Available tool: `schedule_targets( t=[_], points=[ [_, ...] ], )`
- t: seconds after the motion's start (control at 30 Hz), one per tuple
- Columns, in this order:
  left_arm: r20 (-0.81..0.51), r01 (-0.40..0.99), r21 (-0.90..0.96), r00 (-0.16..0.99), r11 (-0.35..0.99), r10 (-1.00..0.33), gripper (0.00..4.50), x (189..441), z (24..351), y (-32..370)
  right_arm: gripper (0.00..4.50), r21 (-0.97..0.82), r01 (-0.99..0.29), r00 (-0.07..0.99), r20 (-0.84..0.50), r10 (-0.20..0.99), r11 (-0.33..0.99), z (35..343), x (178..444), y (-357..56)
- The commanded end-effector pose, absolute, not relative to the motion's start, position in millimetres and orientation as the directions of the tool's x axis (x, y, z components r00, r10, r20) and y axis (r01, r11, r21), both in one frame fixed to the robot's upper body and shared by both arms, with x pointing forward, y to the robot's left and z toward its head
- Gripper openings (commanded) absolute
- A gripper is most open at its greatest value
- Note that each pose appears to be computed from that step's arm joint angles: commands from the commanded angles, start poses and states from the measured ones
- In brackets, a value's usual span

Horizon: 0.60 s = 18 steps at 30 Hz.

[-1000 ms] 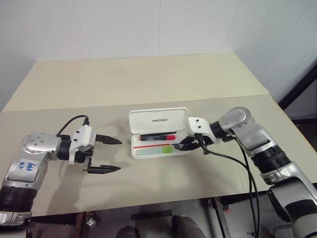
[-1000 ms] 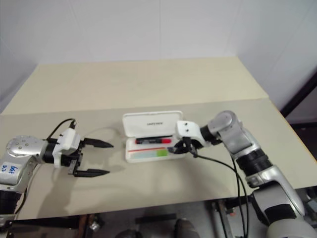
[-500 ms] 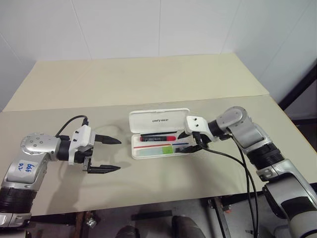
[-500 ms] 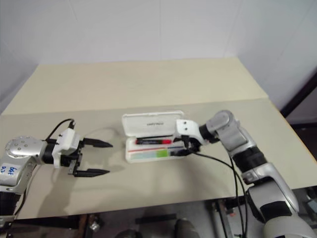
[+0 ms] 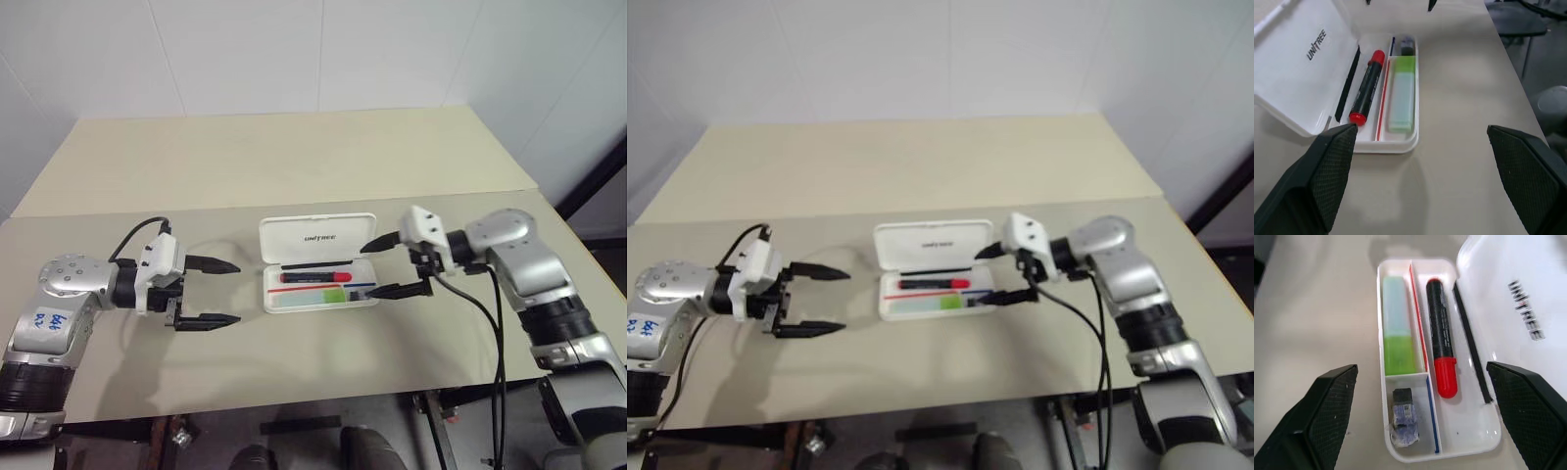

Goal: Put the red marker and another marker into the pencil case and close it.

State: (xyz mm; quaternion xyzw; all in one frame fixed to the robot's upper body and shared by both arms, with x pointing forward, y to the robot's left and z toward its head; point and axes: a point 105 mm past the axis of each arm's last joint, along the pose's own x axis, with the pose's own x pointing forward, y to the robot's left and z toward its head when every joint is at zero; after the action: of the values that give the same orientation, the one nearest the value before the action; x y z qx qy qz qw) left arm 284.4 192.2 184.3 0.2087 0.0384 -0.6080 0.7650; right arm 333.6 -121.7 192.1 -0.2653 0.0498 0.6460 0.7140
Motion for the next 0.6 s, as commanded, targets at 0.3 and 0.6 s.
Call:
schedule_targets(
  t=[0.3, 0.6],
  points=[
    [-0.270, 0.924, 0.274, 0.338, 0.265, -0.901, 4.50, 285.7, 194.1, 222.2, 4.46, -0.388, -0.916, 0.186, -0.173, 0.967, 0.106, 218.0, 288.8, -156.0],
    [-0.229, 0.913, 0.267, 0.371, 0.309, -0.900, 4.50, 288.2, 196.1, 231.4, 4.46, -0.437, -0.879, 0.275, -0.142, 0.951, 0.189, 229.2, 296.7, -172.2]
  ],
)
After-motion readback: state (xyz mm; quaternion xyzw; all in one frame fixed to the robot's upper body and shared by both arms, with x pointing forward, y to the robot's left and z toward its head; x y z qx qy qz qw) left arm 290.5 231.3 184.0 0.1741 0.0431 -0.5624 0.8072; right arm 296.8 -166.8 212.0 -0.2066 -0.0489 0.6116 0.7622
